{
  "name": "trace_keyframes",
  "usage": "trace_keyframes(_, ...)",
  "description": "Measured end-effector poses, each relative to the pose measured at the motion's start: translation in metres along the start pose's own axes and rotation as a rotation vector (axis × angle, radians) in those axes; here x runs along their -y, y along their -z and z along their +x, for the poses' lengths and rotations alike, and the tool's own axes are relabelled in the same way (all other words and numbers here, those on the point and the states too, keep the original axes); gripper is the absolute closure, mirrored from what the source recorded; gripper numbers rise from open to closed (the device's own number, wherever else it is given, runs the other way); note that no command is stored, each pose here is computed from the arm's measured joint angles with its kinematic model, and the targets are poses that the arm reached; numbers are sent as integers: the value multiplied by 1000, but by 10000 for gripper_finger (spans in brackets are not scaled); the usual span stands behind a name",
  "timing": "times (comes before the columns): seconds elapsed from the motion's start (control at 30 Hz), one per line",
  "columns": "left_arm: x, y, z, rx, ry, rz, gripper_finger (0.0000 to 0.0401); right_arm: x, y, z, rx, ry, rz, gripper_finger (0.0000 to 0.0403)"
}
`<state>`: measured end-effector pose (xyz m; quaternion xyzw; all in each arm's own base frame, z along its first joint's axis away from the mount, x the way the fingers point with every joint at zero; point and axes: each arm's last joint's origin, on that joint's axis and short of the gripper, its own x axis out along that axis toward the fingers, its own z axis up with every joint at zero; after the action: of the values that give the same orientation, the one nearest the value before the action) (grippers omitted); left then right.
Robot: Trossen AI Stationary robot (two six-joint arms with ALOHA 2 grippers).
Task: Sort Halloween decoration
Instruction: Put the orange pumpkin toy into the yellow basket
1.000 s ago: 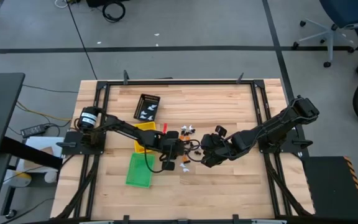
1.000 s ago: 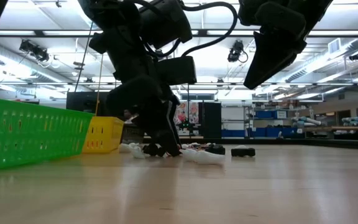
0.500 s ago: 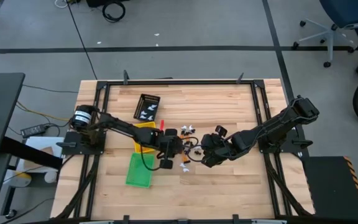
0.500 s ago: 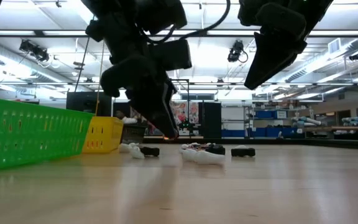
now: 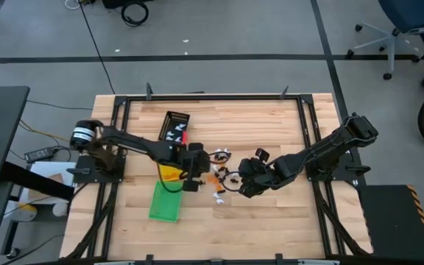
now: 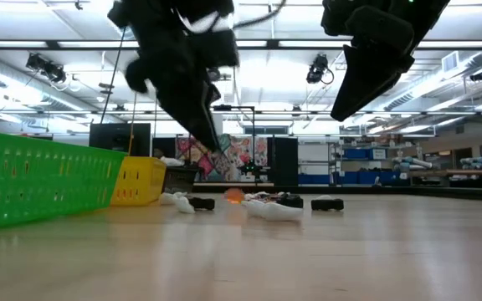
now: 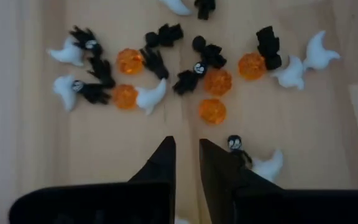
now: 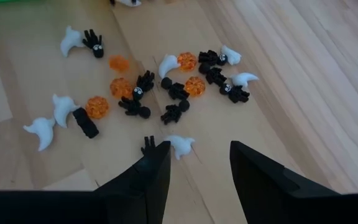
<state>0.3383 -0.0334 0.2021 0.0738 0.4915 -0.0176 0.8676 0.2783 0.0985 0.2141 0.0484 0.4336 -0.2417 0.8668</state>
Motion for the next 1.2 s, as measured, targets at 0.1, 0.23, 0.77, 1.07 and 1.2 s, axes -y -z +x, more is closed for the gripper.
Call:
trace_keyframes(0.1, -2, 0, -21, 15, -4, -6, 373, 0, 0, 0, 2, 1, 0, 234)
trace_keyframes(0.23, -2, 3, -41, 12, -2, -33, 386, 0, 0, 0, 5, -1, 3, 234)
trace_keyframes(0.77, 32, 8, -68, 96, 24, 115, 384, -41, -19, 63, 189, -196, -123, 229)
trace_keyframes(1.07, 23, 57, -80, 218, -31, 25, 384, -34, -27, 108, 183, -259, -137, 210)
trace_keyframes(1.2, 17, 74, -96, 269, -74, -35, 384, -33, -26, 129, 171, -286, -161, 208)
